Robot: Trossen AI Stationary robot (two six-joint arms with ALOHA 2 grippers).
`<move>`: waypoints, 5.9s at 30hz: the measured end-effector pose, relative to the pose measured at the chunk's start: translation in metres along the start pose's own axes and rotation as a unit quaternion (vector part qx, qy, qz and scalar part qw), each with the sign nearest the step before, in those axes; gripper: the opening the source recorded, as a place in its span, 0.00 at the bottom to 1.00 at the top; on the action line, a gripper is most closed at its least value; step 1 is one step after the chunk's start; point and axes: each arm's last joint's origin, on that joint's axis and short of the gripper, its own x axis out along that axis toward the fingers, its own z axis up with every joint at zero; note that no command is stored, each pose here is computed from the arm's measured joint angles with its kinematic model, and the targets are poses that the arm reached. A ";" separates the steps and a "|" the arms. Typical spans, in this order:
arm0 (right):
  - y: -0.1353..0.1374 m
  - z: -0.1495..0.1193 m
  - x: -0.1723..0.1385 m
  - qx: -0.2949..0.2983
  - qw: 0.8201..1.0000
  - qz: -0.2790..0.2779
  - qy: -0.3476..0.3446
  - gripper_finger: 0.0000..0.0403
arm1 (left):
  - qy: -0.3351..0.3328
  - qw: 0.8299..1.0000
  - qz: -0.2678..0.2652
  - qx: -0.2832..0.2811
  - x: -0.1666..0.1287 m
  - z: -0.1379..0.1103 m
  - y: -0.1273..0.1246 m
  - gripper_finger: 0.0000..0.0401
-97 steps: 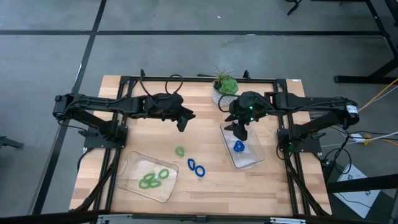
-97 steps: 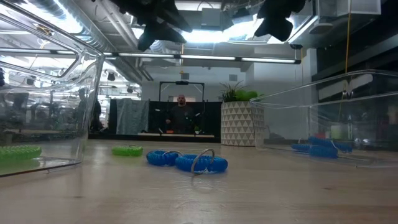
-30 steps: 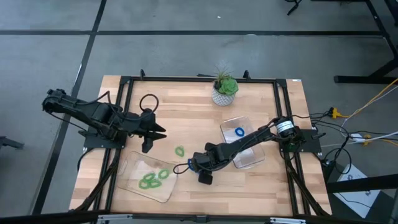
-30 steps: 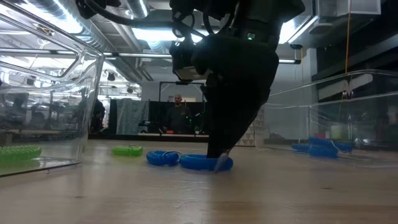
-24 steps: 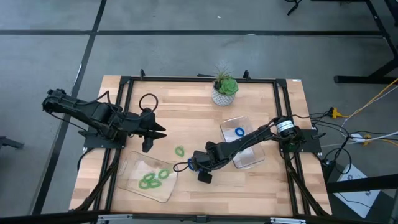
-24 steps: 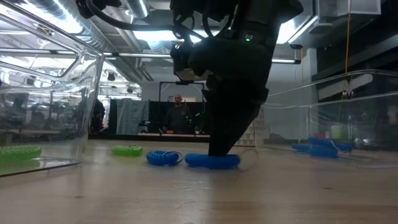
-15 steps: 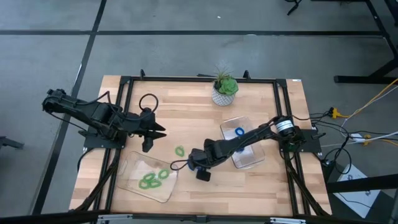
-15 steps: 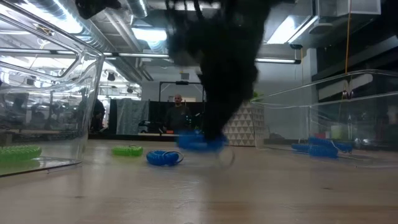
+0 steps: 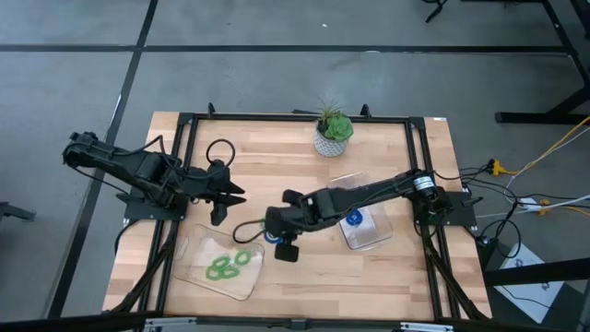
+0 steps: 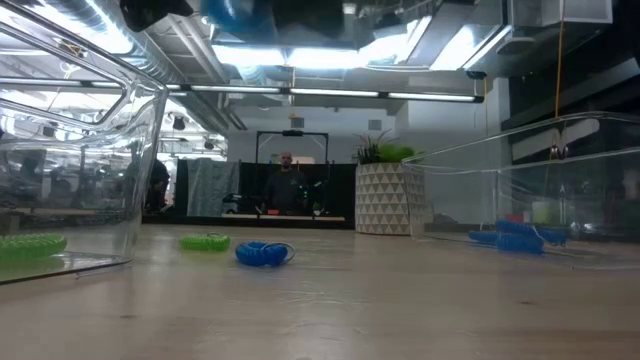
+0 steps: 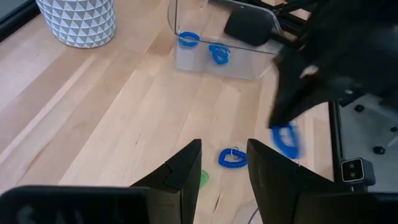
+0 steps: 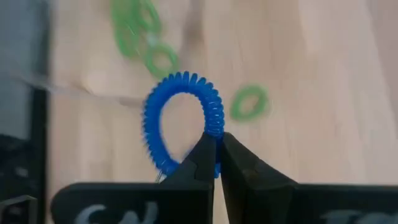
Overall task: Sort spring keychains
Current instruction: Put the blue spring keychain into the right transparent bin
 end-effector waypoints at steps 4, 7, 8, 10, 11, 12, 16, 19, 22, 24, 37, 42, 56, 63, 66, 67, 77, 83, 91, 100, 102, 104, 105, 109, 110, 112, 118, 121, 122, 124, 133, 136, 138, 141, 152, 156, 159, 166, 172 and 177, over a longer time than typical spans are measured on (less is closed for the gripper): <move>0.003 0.023 -0.034 -0.022 0.998 0.022 -0.061 0.03 | 0.001 1.000 0.001 0.001 0.000 0.000 0.000 0.31; 0.002 0.034 -0.059 -0.037 0.995 0.031 -0.092 0.03 | 0.007 1.000 0.004 0.002 0.000 -0.001 0.001 0.31; 0.002 0.036 -0.067 -0.041 0.994 0.032 -0.098 0.03 | 0.009 1.000 0.006 0.003 0.000 -0.002 0.001 0.31; 0.001 0.038 -0.080 -0.046 0.991 0.039 -0.118 0.03 | 0.013 1.000 0.009 0.004 0.000 -0.003 0.002 0.31; -0.001 0.036 -0.085 -0.049 0.991 0.041 -0.118 0.03 | 0.013 1.000 0.010 0.004 0.000 -0.003 0.002 0.31; -0.002 0.035 -0.089 -0.050 0.991 0.040 -0.117 0.03 | 0.013 1.000 0.014 0.004 0.000 -0.003 0.002 0.31; -0.006 0.032 -0.104 -0.055 0.991 0.038 -0.112 0.03 | 0.006 1.000 0.025 0.002 0.000 -0.003 0.003 0.31; -0.009 0.025 -0.105 -0.062 0.994 0.028 -0.080 0.03 | -0.002 0.999 0.036 0.002 0.000 -0.002 0.004 0.31; -0.011 0.020 -0.104 -0.077 0.995 0.020 -0.052 0.03 | -0.007 0.999 0.045 0.002 0.000 -0.002 0.004 0.31; -0.012 0.018 -0.108 -0.080 0.995 0.020 -0.047 0.03 | -0.010 0.999 0.051 -0.005 0.000 -0.002 0.004 0.31; -0.046 0.008 -0.143 -0.117 0.993 -0.008 -0.010 0.05 | -0.024 0.996 0.069 -0.054 0.001 -0.001 0.005 0.31; -0.053 0.006 -0.147 -0.128 0.992 -0.013 -0.009 0.05 | -0.024 0.995 0.077 -0.059 0.004 -0.002 0.005 0.31; -0.076 -0.056 -0.162 -0.089 0.994 0.006 -0.065 0.04 | -0.004 0.992 0.110 -0.064 0.024 -0.006 0.001 0.31; -0.090 -0.102 -0.158 -0.014 0.996 -0.025 -0.086 0.04 | 0.014 0.989 0.126 -0.072 0.038 -0.009 -0.002 0.31; -0.094 -0.117 -0.151 0.019 0.995 -0.032 -0.091 0.04 | 0.019 0.988 0.131 -0.080 0.043 -0.010 -0.003 0.31; -0.095 -0.121 -0.149 0.027 0.995 -0.032 -0.092 0.04 | 0.020 0.988 0.132 -0.079 0.045 -0.011 -0.004 0.31; -0.101 -0.162 -0.111 0.073 0.996 -0.052 -0.013 0.05 | 0.033 0.986 0.149 -0.074 0.053 -0.013 -0.003 0.31; -0.105 -0.180 -0.099 0.064 0.995 -0.068 0.044 0.05 | 0.038 0.987 0.145 -0.054 0.052 -0.013 -0.003 0.31; -0.107 -0.190 -0.099 0.055 0.991 -0.078 0.091 0.07 | 0.035 0.987 0.148 -0.053 0.052 -0.013 -0.003 0.31; -0.108 -0.189 -0.099 0.042 0.991 -0.096 0.084 0.10 | 0.022 0.986 0.154 -0.063 0.052 -0.011 -0.003 0.31; -0.108 -0.189 -0.099 0.042 0.991 -0.098 0.084 0.10 | 0.021 0.986 0.154 -0.064 0.052 -0.011 -0.003 0.31; -0.109 -0.189 -0.099 0.042 0.990 -0.102 0.082 0.10 | 0.017 0.985 0.158 -0.063 0.052 -0.011 -0.003 0.31; -0.109 -0.189 -0.099 0.042 0.990 -0.105 0.080 0.10 | 0.014 0.985 0.160 -0.066 0.052 -0.011 -0.002 0.31; -0.109 -0.188 -0.099 0.052 0.990 -0.105 0.075 0.11 | 0.010 0.984 0.163 -0.074 0.052 -0.011 -0.002 0.31; -0.109 -0.188 -0.099 0.057 0.990 -0.105 0.073 0.12 | 0.011 0.984 0.163 -0.074 0.052 -0.011 -0.002 0.31; -0.109 -0.188 -0.099 0.060 0.990 -0.105 0.073 0.15 | 0.010 0.984 0.163 -0.076 0.052 -0.011 -0.002 0.31; -0.109 -0.188 -0.099 0.061 0.989 -0.112 0.070 0.29 | 0.009 0.983 0.163 -0.079 0.052 -0.011 -0.002 0.31; -0.109 -0.188 -0.099 0.065 0.989 -0.113 0.069 0.37 | 0.009 0.983 0.163 -0.079 0.052 -0.011 -0.002 0.31; -0.109 -0.188 -0.099 0.065 0.989 -0.113 0.069 0.39 | 0.009 0.983 0.163 -0.079 0.052 -0.011 -0.002 0.31; -0.109 -0.187 -0.099 0.065 0.989 -0.112 0.066 0.42 | 0.007 0.983 0.165 -0.079 0.052 -0.011 -0.002 0.31; -0.103 -0.168 -0.097 0.088 0.993 -0.069 -0.028 0.46 | -0.016 0.979 0.183 -0.085 0.052 -0.009 -0.001 0.31; -0.099 -0.160 -0.097 0.086 0.994 -0.033 -0.062 0.46 | -0.016 0.979 0.183 -0.085 0.052 -0.009 -0.001 0.31; -0.097 -0.154 -0.098 0.085 0.992 -0.013 -0.088 0.46 | -0.016 0.979 0.183 -0.085 0.052 -0.009 -0.001 0.31; -0.095 -0.145 -0.100 0.091 0.987 0.005 -0.132 0.46 | -0.014 0.980 0.180 -0.087 0.052 -0.009 -0.001 0.31; -0.088 -0.112 -0.116 0.080 0.945 0.057 -0.311 0.46 | -0.014 0.980 0.180 -0.086 0.052 -0.009 -0.002 0.31; -0.088 -0.108 -0.119 0.066 0.936 0.035 -0.343 0.46 | -0.014 0.980 0.180 -0.086 0.052 -0.009 -0.002 0.31; -0.089 -0.107 -0.120 0.059 0.934 0.014 -0.351 0.46 | -0.014 0.980 0.181 -0.086 0.052 -0.009 -0.002 0.31; -0.087 -0.102 -0.100 0.045 0.939 -0.007 -0.340 0.46 | -0.013 0.980 0.179 -0.086 0.052 -0.009 -0.002 0.31; -0.079 -0.093 -0.076 0.017 0.951 0.015 -0.309 0.46 | -0.014 0.980 0.178 -0.090 0.052 -0.009 -0.002 0.31; -0.074 -0.080 -0.059 0.000 0.956 0.014 -0.292 0.46 | -0.015 0.980 0.177 -0.094 0.052 -0.009 -0.002 0.31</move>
